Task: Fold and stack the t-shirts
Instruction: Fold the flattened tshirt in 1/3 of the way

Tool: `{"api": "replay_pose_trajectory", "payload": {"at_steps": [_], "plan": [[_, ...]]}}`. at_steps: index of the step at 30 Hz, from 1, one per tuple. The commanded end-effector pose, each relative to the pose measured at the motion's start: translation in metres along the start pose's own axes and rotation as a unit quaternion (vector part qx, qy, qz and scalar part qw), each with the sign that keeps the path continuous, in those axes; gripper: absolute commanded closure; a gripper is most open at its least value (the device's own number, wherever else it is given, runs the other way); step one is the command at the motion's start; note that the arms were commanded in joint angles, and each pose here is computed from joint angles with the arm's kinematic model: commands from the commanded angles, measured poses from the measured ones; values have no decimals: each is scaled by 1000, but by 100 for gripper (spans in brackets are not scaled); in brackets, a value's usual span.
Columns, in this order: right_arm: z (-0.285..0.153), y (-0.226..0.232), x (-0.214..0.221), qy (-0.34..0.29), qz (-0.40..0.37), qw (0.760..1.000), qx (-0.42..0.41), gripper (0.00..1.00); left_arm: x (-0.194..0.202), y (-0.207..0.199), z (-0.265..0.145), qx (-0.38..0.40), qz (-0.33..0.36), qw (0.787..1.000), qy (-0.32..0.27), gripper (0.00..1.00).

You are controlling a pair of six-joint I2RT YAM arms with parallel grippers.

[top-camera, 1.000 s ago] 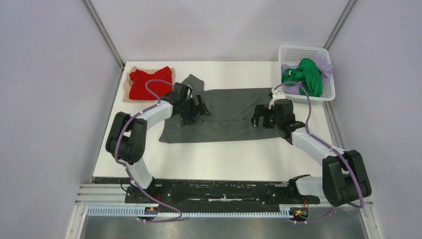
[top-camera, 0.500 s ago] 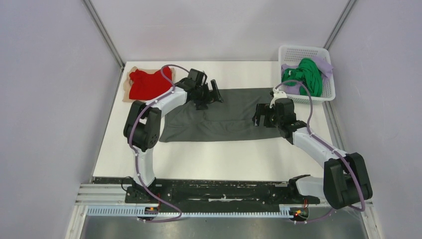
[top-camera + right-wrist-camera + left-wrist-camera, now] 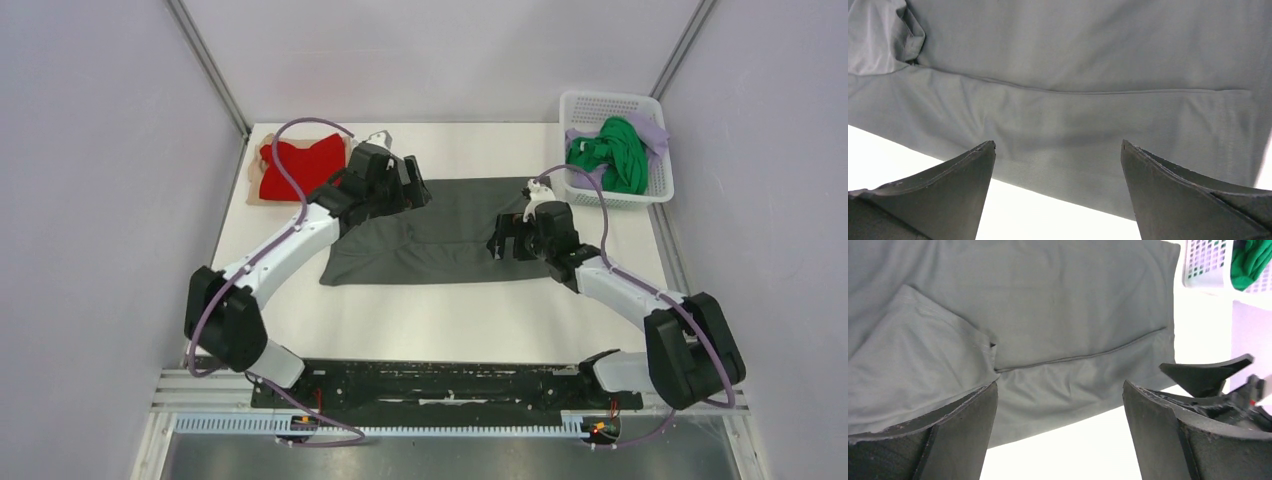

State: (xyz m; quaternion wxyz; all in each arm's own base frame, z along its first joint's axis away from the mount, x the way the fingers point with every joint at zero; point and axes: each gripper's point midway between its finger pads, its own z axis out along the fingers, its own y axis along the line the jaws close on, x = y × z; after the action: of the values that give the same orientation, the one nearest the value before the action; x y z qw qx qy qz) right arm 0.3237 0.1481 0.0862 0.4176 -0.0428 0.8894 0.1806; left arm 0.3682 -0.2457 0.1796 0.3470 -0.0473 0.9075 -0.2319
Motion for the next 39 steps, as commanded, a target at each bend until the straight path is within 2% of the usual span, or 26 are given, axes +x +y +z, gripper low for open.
{"api": "replay_pose_trajectory", "payload": {"at_steps": [1, 9, 12, 19, 24, 32, 39], "plan": [[14, 11, -1, -4, 18, 1000, -13, 2, 5, 38, -9, -54, 15, 998, -40, 0], [33, -21, 35, 37, 38, 997, 61, 2, 61, 116, 21, -150, -37, 988, 11, 0], [28, -32, 48, 42, 44, 994, 86, 2, 78, 133, 30, -172, -44, 984, 33, 0], [6, -38, 89, 88, 45, 991, 85, 2, 128, 158, 31, -195, -65, 975, 88, 0], [-20, -42, 125, 129, 49, 987, 83, 2, 167, 165, 12, -192, -93, 969, 124, 0], [-62, -57, 176, 186, 42, 976, 108, 2, 217, 157, -41, -176, -127, 965, 144, 0], [-87, -52, 199, 197, 70, 973, 103, 2, 260, 158, -80, -169, -159, 959, 162, 0]]}}
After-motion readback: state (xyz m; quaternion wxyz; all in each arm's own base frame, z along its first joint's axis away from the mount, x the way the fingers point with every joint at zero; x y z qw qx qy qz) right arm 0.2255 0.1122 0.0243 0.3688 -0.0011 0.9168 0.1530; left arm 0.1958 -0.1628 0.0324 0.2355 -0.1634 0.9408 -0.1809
